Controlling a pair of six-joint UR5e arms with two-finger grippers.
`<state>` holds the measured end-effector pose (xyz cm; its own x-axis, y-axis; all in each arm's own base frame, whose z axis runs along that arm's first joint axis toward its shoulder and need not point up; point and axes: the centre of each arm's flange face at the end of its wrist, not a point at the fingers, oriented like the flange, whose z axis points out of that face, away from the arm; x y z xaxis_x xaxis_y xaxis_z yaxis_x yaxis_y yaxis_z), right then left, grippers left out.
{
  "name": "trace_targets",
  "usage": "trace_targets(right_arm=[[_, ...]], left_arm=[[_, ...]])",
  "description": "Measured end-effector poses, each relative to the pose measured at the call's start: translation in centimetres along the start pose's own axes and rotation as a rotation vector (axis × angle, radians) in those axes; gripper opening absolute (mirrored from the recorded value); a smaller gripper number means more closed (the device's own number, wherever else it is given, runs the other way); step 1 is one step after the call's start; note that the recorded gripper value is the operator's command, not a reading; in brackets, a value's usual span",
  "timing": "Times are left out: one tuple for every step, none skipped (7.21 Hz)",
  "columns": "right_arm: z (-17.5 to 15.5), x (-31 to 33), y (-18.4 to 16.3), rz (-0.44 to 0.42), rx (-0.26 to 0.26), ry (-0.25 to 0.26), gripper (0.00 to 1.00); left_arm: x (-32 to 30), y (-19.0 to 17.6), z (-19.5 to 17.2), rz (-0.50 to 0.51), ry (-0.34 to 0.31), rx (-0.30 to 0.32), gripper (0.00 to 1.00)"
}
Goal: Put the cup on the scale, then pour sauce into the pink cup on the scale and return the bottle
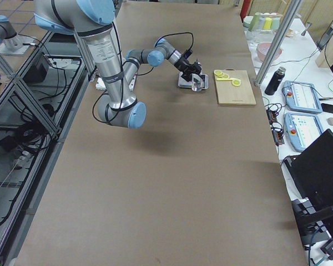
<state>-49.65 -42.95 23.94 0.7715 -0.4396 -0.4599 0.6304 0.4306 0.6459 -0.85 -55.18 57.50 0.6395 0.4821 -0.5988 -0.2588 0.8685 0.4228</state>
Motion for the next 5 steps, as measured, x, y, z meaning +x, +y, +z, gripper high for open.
trace_targets(right_arm=[[0.1,-0.5,-0.7,-0.009,-0.004,0.007,0.00],[0.2,-0.9,-1.2,-0.017,-0.005,0.013,0.00],[0.1,-1.3,-1.3,-0.023,-0.004,0.018,0.00],[0.2,-1.7,-1.3,-0.033,-0.004,0.026,0.00],[0.2,-2.2,-1.3,-0.044,-0.006,0.033,0.00]], left_arm=[[-0.1,0.1,0.0,-0.002,0.000,0.000,0.98],[-0.3,0.2,0.0,-0.006,-0.001,-0.001,0.98],[-0.4,0.2,0.0,-0.008,-0.001,-0.001,0.98],[-0.5,0.2,-0.1,-0.010,-0.002,0.000,0.98],[-0.5,0.2,-0.1,-0.011,-0.003,0.001,0.98]])
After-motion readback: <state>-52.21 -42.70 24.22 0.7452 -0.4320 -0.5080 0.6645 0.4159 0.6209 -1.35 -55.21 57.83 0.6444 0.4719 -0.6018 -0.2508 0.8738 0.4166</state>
